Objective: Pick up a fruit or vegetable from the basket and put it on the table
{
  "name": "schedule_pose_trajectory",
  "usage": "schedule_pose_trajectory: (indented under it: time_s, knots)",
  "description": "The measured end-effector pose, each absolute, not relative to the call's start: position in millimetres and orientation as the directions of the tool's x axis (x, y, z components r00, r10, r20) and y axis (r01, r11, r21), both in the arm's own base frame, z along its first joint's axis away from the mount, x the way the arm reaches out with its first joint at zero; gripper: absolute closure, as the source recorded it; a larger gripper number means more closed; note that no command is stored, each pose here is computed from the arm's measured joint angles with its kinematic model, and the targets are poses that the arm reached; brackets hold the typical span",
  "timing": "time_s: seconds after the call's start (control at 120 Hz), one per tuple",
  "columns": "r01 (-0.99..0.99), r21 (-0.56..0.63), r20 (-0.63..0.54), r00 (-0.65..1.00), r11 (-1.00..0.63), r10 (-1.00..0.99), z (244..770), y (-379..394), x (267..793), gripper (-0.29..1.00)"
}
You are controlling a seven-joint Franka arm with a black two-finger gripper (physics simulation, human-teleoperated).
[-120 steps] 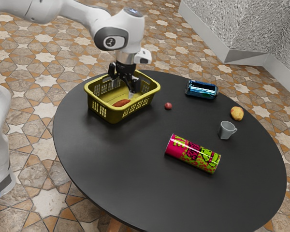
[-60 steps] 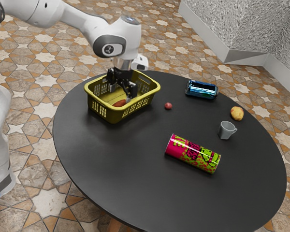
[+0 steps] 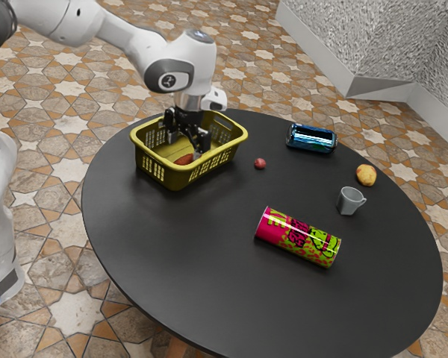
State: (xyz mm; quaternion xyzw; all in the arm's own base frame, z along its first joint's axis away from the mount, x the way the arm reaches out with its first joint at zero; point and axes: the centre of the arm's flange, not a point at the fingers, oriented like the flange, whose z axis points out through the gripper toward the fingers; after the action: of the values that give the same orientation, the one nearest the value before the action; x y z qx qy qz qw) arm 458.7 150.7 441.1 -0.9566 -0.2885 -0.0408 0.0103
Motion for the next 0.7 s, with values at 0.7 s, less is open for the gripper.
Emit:
schedule_pose_trajectory:
  time_s: [0.7]
  knots:
    - [0.55,0.01,0.111,0.83,-0.835,0.547,417,154,458,0.0]
